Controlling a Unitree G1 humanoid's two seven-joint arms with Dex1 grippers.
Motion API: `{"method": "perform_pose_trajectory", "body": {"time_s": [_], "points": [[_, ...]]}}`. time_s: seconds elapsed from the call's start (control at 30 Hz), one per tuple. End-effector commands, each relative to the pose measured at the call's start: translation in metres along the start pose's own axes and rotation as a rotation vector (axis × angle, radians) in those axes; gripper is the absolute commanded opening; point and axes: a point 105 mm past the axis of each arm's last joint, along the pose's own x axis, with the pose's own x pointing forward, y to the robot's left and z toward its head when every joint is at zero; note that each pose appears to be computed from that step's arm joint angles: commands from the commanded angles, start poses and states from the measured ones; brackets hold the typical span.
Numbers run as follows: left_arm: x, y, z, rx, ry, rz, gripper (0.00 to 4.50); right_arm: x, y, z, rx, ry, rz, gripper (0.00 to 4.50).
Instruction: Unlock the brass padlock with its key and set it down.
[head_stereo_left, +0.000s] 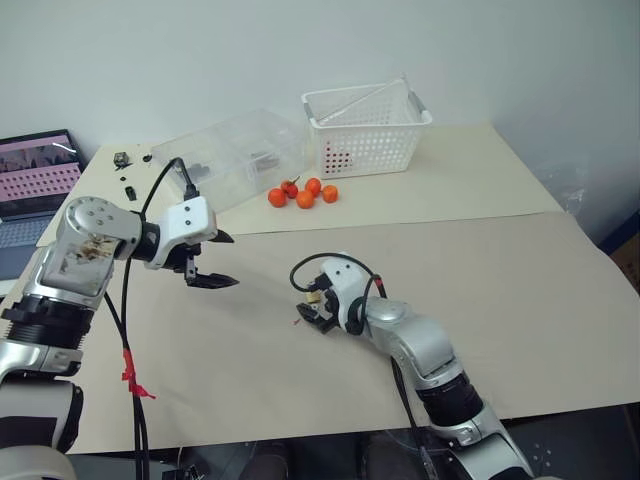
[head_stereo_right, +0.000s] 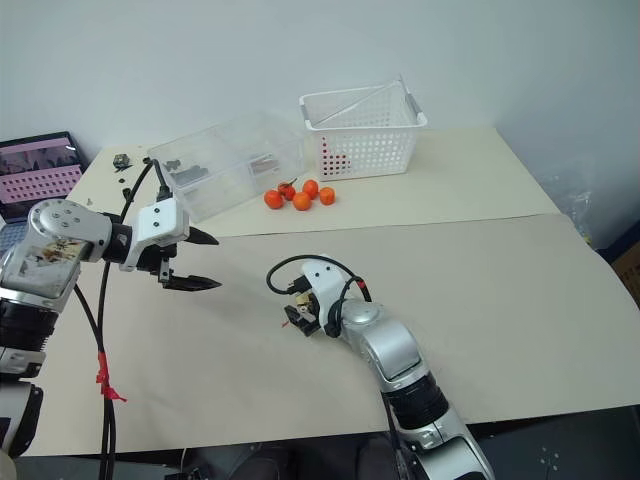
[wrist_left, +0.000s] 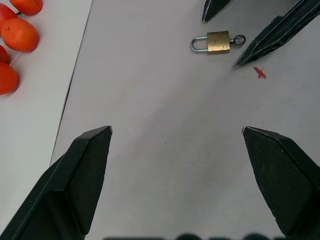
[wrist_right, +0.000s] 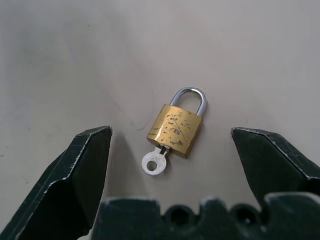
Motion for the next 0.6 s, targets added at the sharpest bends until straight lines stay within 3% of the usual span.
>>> {"method": "perform_pose_trajectory", "body": {"time_s": [0.03,0.23,0.37,0.6], "points": [[-0.015,0.010,0.007,0.033,0.014,0.060,4.43,0.004,0.000,0.019,-0.028,-0.071,0.006,4.50],[-0.017,0.009,0.008,0.030,0.014,0.059,4.43,0.009,-0.005,0.018,-0.036,-0.072,0.002,4.50],[-0.018,0.010,0.008,0.029,0.016,0.063,4.50,0.010,-0.005,0.016,-0.039,-0.067,0.008,3.44],[-0.016,0.010,0.008,0.027,0.011,0.064,4.50,0.007,-0.004,0.007,-0.057,-0.040,0.019,0.98]]}}
